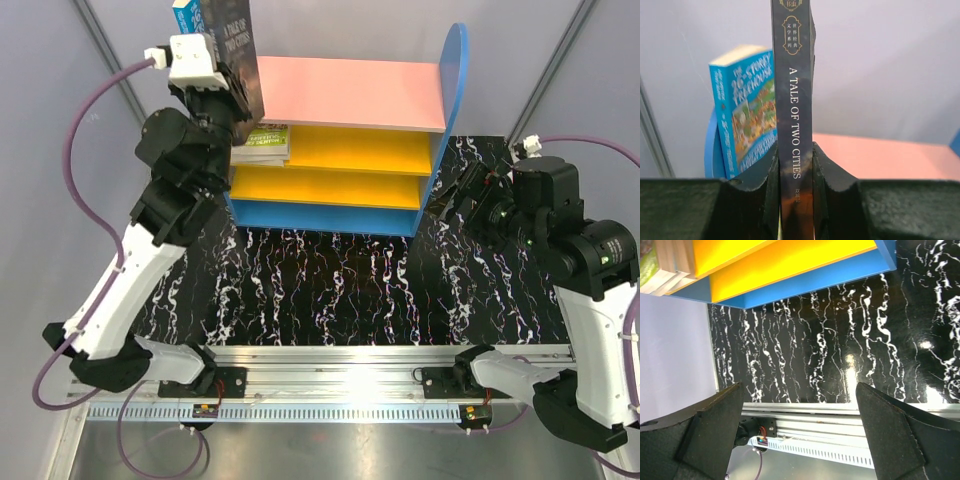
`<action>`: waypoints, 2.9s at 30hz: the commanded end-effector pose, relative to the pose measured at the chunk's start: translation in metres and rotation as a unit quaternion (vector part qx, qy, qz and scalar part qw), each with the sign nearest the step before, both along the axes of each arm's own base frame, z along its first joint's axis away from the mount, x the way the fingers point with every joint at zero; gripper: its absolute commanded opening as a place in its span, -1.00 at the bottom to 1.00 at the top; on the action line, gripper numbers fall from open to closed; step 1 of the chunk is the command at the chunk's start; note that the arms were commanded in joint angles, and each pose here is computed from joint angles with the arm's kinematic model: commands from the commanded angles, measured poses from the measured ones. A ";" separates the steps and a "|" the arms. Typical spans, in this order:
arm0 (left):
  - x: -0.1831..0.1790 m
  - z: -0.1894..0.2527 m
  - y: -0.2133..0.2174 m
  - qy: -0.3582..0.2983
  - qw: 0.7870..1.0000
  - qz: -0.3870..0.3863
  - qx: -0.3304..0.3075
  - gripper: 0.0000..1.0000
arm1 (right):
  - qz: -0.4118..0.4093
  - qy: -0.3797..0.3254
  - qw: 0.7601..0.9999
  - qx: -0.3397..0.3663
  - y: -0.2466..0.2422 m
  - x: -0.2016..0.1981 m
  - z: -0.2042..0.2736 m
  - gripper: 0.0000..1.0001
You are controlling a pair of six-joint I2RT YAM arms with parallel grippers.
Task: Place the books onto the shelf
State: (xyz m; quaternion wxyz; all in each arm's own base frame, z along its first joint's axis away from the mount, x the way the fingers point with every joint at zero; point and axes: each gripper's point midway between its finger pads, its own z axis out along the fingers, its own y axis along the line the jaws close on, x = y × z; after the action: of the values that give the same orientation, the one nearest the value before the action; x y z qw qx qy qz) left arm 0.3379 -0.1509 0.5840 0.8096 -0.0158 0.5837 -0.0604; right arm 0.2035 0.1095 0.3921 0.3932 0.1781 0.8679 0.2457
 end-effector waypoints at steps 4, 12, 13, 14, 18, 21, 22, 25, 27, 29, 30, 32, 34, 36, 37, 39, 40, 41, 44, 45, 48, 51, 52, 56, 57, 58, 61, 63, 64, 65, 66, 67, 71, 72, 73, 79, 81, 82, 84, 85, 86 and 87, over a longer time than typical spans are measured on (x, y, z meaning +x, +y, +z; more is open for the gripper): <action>0.015 0.097 0.028 -0.181 0.974 -0.052 -0.125 -1.00 | -0.027 0.008 0.999 -0.034 -0.016 -0.001 -0.010 1.00; 0.064 0.082 0.024 -0.207 0.971 -0.043 -0.109 -1.00 | -0.034 0.022 0.998 -0.047 -0.016 0.009 -0.023 0.99; 0.066 0.080 0.026 -0.210 0.971 -0.039 -0.105 -1.00 | -0.034 0.024 0.998 -0.049 -0.016 0.010 -0.025 1.00; 0.069 0.079 0.028 -0.214 0.972 -0.032 -0.097 -1.00 | -0.035 0.026 0.998 -0.050 -0.015 0.011 -0.027 1.00; 0.081 0.055 0.025 -0.195 0.978 -0.032 -0.072 -1.00 | -0.035 0.035 0.997 -0.057 -0.014 0.016 -0.033 0.99; 0.083 0.039 0.025 -0.182 0.982 -0.028 -0.051 -1.00 | -0.040 0.036 0.997 -0.062 -0.016 0.019 -0.034 0.99; 0.085 0.023 0.025 -0.167 0.985 -0.026 -0.044 -1.00 | -0.040 0.038 0.996 -0.064 -0.015 0.020 -0.036 1.00; 0.093 -0.013 0.025 -0.138 0.990 -0.017 -0.029 -0.93 | -0.040 0.043 0.996 -0.068 -0.014 0.023 -0.041 1.00; 0.090 -0.022 0.028 -0.139 0.990 -0.011 -0.029 -0.93 | -0.037 0.051 0.996 -0.070 -0.013 0.025 -0.045 1.00; 0.094 -0.039 0.031 -0.127 0.991 -0.002 -0.032 -0.93 | -0.035 0.057 0.995 -0.072 -0.012 0.027 -0.049 1.00; 0.095 -0.043 0.032 -0.124 0.992 0.001 -0.032 -0.93 | -0.034 0.060 0.995 -0.073 -0.011 0.027 -0.050 1.00; 0.098 -0.052 0.033 -0.121 0.992 0.007 -0.033 -0.90 | -0.032 0.061 0.995 -0.074 -0.010 0.029 -0.050 0.99; 0.103 -0.059 0.031 -0.117 0.993 0.007 -0.028 -0.85 | -0.030 0.066 0.994 -0.077 -0.009 0.030 -0.054 0.99; 0.107 -0.064 0.034 -0.118 0.992 0.021 -0.031 -0.89 | -0.031 0.070 0.994 -0.078 -0.009 0.031 -0.056 0.99; 0.107 -0.064 0.040 -0.121 0.991 0.036 -0.042 -0.92 | -0.031 0.071 0.994 -0.079 -0.010 0.031 -0.057 0.99; 0.106 -0.054 0.046 -0.140 0.988 0.052 -0.050 -1.00 | -0.031 0.075 0.994 -0.080 -0.009 0.030 -0.061 1.00; 0.109 -0.053 0.048 -0.144 0.986 0.061 -0.053 -1.00 | -0.030 0.081 0.993 -0.079 -0.008 0.031 -0.065 0.99; 0.110 -0.049 0.049 -0.150 0.985 0.067 -0.046 -1.00 | -0.029 0.084 0.993 -0.080 -0.008 0.030 -0.067 1.00; 0.115 -0.034 0.046 -0.173 0.982 0.074 -0.032 -1.00 | -0.025 0.096 0.992 -0.080 -0.005 0.031 -0.076 1.00; 0.116 -0.029 0.047 -0.180 0.980 0.076 -0.027 -1.00 | -0.024 0.101 0.991 -0.082 -0.005 0.031 -0.079 0.99; 0.118 -0.015 0.043 -0.199 0.977 0.076 -0.018 -1.00 | -0.021 0.107 0.990 -0.084 -0.003 0.033 -0.083 1.00; 0.119 -0.007 0.041 -0.212 0.974 0.077 -0.010 -1.00 | -0.021 0.114 0.989 -0.088 -0.004 0.034 -0.088 0.99; 0.118 -0.004 0.042 -0.218 0.973 0.080 -0.007 -1.00 | -0.020 0.114 0.989 -0.087 -0.003 0.035 -0.089 1.00; 0.119 0.002 0.045 -0.230 0.968 0.102 0.016 -1.00 | -0.020 0.123 0.988 -0.090 -0.002 0.036 -0.096 1.00; 0.122 0.001 0.043 -0.232 0.967 0.105 0.025 -1.00 | -0.020 0.125 0.988 -0.090 -0.002 0.036 -0.097 0.99; 0.123 0.002 0.043 -0.233 0.966 0.108 0.030 -1.00 | -0.019 0.125 0.988 -0.093 -0.002 0.037 -0.098 0.99; 0.124 0.006 0.047 -0.245 0.960 0.127 0.040 -1.00 | -0.018 0.132 0.987 -0.096 -0.001 0.038 -0.103 1.00; 0.125 0.009 0.048 -0.255 0.956 0.139 0.044 -1.00 | -0.017 0.134 0.986 -0.096 -0.001 0.039 -0.106 0.99; 0.125 0.011 0.050 -0.258 0.955 0.143 0.044 -1.00 | -0.014 0.137 0.986 -0.096 0.000 0.039 -0.108 1.00; 0.126 0.011 0.052 -0.258 0.954 0.147 0.040 -1.00 | -0.013 0.140 0.985 -0.096 0.002 0.040 -0.110 1.00; 0.127 0.011 0.056 -0.260 0.953 0.152 0.034 -1.00 | -0.011 0.144 0.985 -0.097 0.002 0.040 -0.112 0.99; 0.126 0.010 0.060 -0.260 0.952 0.159 0.025 -1.00 | -0.009 0.148 0.984 -0.098 0.003 0.040 -0.114 1.00; 0.119 0.001 0.071 -0.252 0.951 0.177 0.014 -1.00 | -0.007 0.150 0.983 -0.102 0.003 0.042 -0.116 0.99; 0.118 -0.001 0.075 -0.249 0.951 0.182 0.013 -1.00 | -0.008 0.148 0.983 -0.103 0.003 0.043 -0.117 1.00; 0.120 -0.010 0.076 -0.240 0.953 0.182 0.014 -0.99 | -0.006 0.149 0.983 -0.104 0.003 0.043 -0.117 1.00; 0.109 -0.019 0.082 -0.234 0.959 0.162 -0.001 -0.53 | 0.000 0.150 0.983 -0.105 0.005 0.045 -0.119 0.99; 0.107 -0.021 0.084 -0.230 0.959 0.162 -0.001 -0.33 | 0.001 0.152 0.983 -0.105 0.005 0.045 -0.120 0.99; 0.108 -0.023 0.084 -0.227 0.960 0.162 0.000 -0.28 | 0.001 0.151 0.983 -0.104 0.005 0.046 -0.120 0.99; 0.107 -0.024 0.086 -0.225 0.961 0.162 0.001 -0.06 | 0.004 0.153 0.983 -0.103 0.006 0.044 -0.120 0.99; 0.107 -0.024 0.086 -0.221 0.962 0.159 0.003 0.01 | 0.005 0.152 0.983 -0.103 0.006 0.044 -0.120 1.00; 0.108 -0.025 0.085 -0.220 0.963 0.155 0.000 0.07 | 0.005 0.152 0.983 -0.104 0.006 0.044 -0.120 0.99; 0.107 -0.024 0.086 -0.220 0.963 0.155 -0.001 0.17 | 0.006 0.151 0.983 -0.105 0.006 0.044 -0.120 1.00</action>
State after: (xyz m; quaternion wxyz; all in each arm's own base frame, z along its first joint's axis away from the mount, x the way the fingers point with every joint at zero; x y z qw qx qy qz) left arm 0.4699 -0.0861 0.5322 0.9019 -0.0536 0.4220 0.0751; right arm 0.2416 0.1121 0.2681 0.2604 0.1755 0.9424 0.1153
